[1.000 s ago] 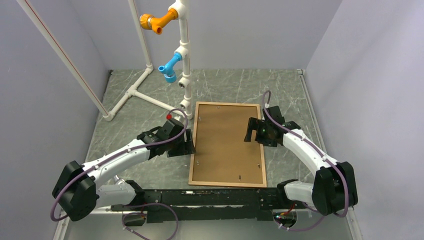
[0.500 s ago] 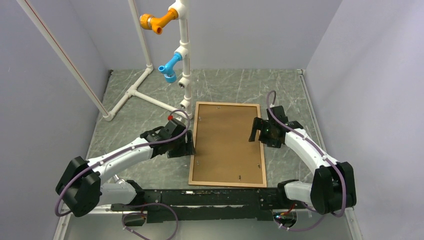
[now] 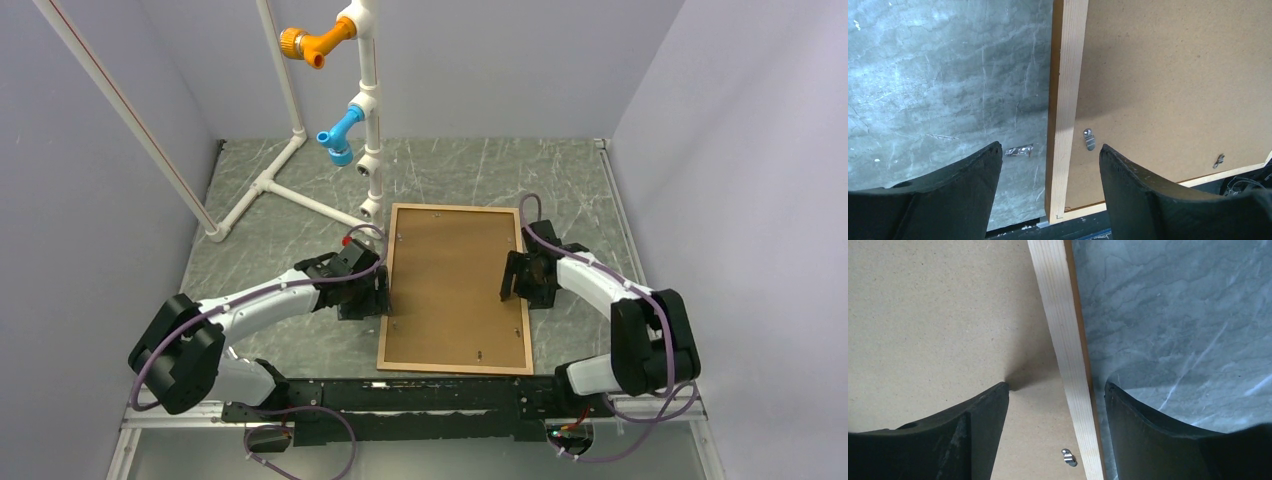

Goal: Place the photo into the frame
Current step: Place the photo frame item in the photo frame.

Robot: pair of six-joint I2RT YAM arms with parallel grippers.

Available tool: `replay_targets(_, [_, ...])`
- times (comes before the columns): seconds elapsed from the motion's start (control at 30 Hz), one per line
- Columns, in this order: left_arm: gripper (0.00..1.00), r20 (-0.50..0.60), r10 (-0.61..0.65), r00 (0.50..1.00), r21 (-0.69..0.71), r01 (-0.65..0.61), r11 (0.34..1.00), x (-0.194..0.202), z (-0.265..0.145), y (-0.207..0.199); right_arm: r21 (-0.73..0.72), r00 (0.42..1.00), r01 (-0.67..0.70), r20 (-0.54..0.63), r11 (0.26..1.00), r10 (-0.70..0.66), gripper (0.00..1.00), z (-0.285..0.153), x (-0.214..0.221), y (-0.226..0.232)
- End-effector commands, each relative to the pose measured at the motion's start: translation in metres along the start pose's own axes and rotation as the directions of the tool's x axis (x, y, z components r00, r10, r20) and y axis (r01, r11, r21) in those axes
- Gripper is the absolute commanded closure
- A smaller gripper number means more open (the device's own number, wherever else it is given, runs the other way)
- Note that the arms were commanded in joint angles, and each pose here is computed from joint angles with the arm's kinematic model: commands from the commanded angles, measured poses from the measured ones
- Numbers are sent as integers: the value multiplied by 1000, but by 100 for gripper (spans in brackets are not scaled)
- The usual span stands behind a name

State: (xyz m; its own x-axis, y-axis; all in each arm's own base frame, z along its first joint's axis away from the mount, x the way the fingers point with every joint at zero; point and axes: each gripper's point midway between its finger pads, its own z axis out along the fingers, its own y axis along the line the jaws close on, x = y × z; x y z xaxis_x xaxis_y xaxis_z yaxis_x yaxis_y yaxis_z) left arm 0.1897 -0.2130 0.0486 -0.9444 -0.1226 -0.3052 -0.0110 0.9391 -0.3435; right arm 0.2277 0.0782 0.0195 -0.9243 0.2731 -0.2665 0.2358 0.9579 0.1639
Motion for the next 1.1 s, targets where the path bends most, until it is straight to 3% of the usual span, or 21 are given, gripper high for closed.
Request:
replay_targets(0.0, [25, 15, 5, 1000, 33, -5, 999, -6, -1, -9, 46, 1000, 14, 12, 999, -14, 29, 11, -4, 5])
replay_targets(0.27, [25, 7, -2, 1000, 34, 2, 999, -4, 2, -7, 115, 999, 47, 21, 992, -49, 34, 16, -3, 7])
replay_targets(0.6, [25, -1, -8, 1000, 44, 8, 999, -2, 4, -6, 43, 995, 56, 83, 997, -60, 33, 3, -20, 24])
replay_targets(0.7, [25, -4, -8, 1000, 38, 8, 999, 0, 5, -4, 33, 994, 60, 87, 998, -62, 28, -1, -21, 27])
replay_targets(0.97, [25, -2, -6, 1000, 22, 6, 1000, -1, 4, 0, -56, 995, 29, 93, 998, -24, 1, -21, -7, 33])
replay_targets(1.07, [25, -5, -6, 1000, 24, 6, 1000, 0, 5, 0, -104, 997, 15, 74, 994, -8, 0, -27, 6, 35])
